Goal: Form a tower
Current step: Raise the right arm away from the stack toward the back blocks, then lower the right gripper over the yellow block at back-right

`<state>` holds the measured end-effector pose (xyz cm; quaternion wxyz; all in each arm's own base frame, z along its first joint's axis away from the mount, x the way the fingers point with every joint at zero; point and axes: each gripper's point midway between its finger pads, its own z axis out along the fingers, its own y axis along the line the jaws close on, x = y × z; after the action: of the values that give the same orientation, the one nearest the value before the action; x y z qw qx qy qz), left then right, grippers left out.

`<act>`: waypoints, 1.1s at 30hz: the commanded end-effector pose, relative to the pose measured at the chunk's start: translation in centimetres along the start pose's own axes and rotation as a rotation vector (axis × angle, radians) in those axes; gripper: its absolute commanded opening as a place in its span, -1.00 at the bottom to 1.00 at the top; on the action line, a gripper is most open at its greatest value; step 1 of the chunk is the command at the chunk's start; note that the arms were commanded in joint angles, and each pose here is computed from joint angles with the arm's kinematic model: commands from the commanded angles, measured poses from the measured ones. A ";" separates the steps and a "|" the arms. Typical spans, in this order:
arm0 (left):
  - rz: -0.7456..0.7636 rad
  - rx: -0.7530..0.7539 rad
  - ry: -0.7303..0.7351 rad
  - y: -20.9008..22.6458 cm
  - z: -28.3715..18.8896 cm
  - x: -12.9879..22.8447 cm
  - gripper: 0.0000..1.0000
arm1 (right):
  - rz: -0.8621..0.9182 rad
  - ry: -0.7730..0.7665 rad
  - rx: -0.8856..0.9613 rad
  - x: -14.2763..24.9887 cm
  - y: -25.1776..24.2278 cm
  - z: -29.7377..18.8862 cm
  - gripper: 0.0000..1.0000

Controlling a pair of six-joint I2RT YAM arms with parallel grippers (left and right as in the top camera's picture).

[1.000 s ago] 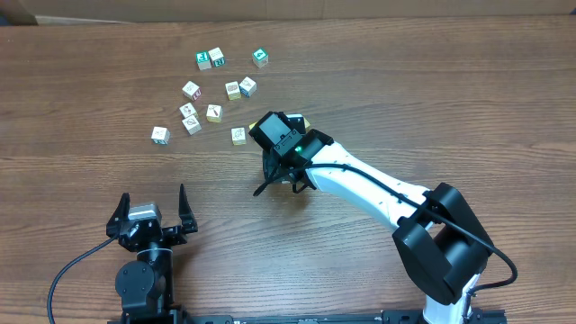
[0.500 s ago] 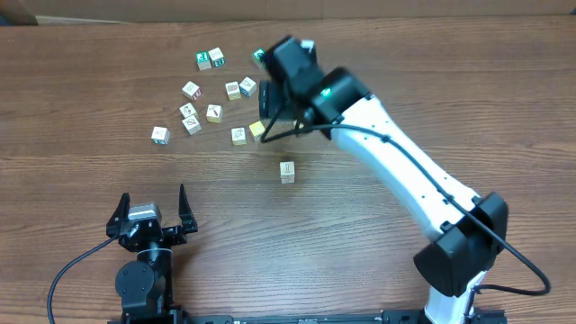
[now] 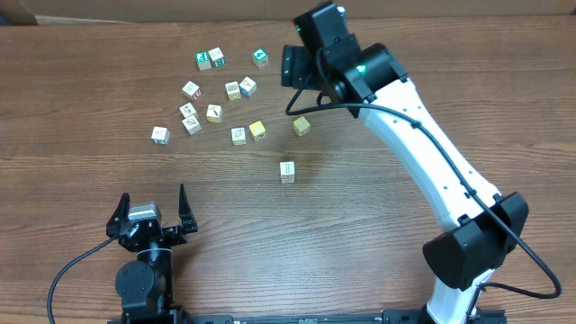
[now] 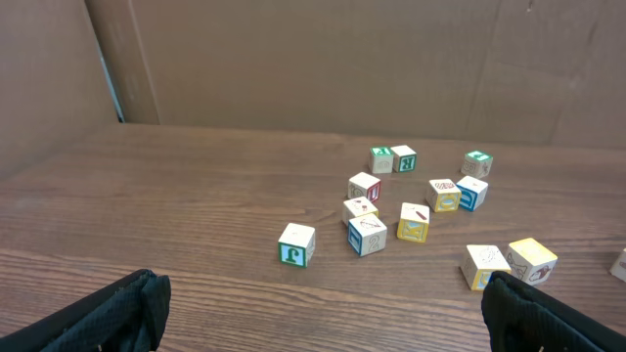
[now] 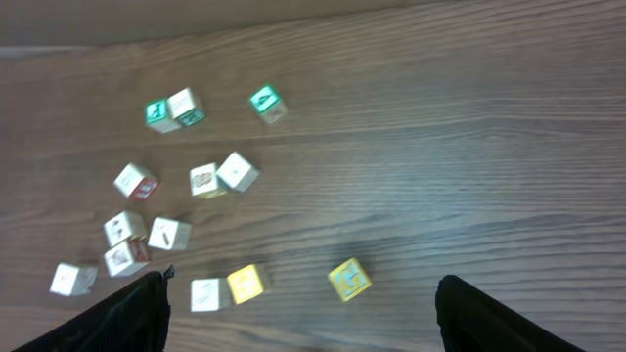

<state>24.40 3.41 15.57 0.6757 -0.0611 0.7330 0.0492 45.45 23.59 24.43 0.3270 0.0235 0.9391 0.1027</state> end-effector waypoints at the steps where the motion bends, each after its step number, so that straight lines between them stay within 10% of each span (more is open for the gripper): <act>1: 0.023 0.003 -0.009 -0.1 0.0 -0.1 0.99 | 0.002 -0.029 -0.008 -1.1 -0.3 -0.9 0.68; 33: 0.023 0.003 -0.009 -0.1 0.0 -0.1 0.99 | -0.022 -0.015 0.029 -1.5 -2.0 4.0 1.00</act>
<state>24.40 3.41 15.57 0.6757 -0.0609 0.7330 0.0493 48.05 22.80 24.00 0.3509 0.0134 0.9312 0.0980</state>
